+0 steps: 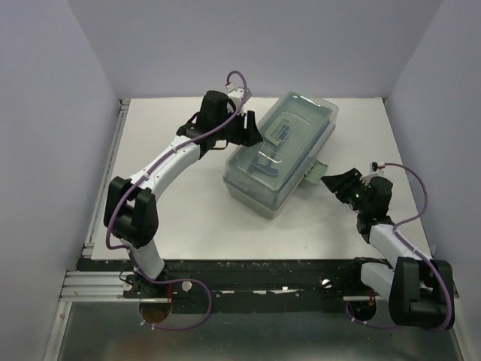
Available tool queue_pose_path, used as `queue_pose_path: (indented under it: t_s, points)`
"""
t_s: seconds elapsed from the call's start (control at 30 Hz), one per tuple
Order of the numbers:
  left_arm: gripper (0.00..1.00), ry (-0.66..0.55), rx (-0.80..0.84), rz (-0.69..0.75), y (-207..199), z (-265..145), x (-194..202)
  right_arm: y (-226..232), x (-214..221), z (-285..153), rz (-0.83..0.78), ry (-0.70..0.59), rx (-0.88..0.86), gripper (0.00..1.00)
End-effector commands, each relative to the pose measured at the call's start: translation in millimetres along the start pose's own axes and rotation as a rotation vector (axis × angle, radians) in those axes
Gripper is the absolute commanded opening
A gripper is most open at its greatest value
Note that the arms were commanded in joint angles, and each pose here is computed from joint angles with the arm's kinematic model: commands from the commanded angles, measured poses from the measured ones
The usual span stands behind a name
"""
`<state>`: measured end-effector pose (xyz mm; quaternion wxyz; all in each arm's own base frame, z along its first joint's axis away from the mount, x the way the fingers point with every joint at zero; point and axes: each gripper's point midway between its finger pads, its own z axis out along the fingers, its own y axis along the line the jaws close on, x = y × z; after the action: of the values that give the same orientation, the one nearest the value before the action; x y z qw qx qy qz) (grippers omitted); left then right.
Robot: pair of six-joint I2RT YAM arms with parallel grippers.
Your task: Pack the tool kit
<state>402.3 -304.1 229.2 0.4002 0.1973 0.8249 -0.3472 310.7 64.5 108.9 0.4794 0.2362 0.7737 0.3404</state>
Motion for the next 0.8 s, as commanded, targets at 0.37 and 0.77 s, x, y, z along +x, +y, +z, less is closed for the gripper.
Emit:
queue_pose_path:
  t_s: [0.37,0.77]
  points:
    - [0.6,0.166,-0.024,-0.037,5.5,-6.6,51.5,23.6,-10.3,20.2,0.006,-0.016,-0.172,0.41]
    - [0.54,0.17,-0.025,-0.041,6.6,-5.8,52.4,31.9,-14.6,16.6,0.009,-0.024,-0.189,0.33]
